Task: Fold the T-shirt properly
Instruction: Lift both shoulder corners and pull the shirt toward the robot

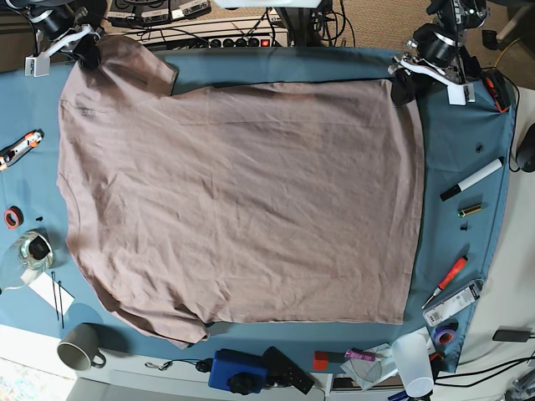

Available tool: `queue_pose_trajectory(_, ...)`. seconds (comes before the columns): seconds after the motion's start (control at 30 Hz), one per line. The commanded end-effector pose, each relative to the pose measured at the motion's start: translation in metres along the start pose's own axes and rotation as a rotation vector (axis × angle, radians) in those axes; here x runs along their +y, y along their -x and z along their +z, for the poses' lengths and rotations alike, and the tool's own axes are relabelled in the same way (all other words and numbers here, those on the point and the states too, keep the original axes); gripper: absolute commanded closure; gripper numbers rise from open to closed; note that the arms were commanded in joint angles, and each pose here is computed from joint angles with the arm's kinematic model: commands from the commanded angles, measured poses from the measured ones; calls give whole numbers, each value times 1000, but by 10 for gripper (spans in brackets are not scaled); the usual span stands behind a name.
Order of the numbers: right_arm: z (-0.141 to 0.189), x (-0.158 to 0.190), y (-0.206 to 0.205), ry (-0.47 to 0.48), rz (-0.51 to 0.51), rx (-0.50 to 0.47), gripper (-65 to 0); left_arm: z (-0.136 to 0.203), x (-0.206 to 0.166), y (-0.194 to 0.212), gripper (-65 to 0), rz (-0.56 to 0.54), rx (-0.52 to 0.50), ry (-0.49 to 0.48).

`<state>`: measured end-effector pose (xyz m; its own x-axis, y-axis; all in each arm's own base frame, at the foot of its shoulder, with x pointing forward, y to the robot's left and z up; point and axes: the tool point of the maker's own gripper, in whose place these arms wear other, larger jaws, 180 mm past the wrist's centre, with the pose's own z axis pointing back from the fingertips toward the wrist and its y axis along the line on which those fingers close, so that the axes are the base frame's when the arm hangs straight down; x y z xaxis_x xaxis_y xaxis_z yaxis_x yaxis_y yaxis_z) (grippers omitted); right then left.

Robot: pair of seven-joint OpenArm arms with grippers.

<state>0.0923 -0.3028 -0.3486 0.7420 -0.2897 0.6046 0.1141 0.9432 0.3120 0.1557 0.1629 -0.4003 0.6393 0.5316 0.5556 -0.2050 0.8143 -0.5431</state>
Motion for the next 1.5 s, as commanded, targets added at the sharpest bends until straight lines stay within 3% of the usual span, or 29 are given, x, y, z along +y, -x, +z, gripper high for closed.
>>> queue_pose_trajectory(0.0,5,-1,-10,2,22,-24,0,3,3,11,-193,0,46,-14)
queue_pose_trajectory(0.13,5,-1,-10,2,22,-24,0,2,6,1,-14,11,-6,-35)
queue_pose_trajectory(0.17,5,-1,-10,2,22,-23,0,3,8,0,0,14,-14,-43)
queue_pose_trajectory(0.5,5,0,-11,-4,19,-31,0,5,4,-9,0,-57,-30,-54)
queue_pose_trajectory(0.83,24,-5,-20,-8,-27,-81,0,40,-22,-18,0,-181,-29,-47)
queue_pose_trajectory(1.17,70,-20,-20,25,-89,-113,0,66,5,-16,0,-151,-10,-130)
queue_pose_trajectory(1.47,72,-22,-25,33,-87,-132,0,80,3,-18,0,-102,-6,-66)
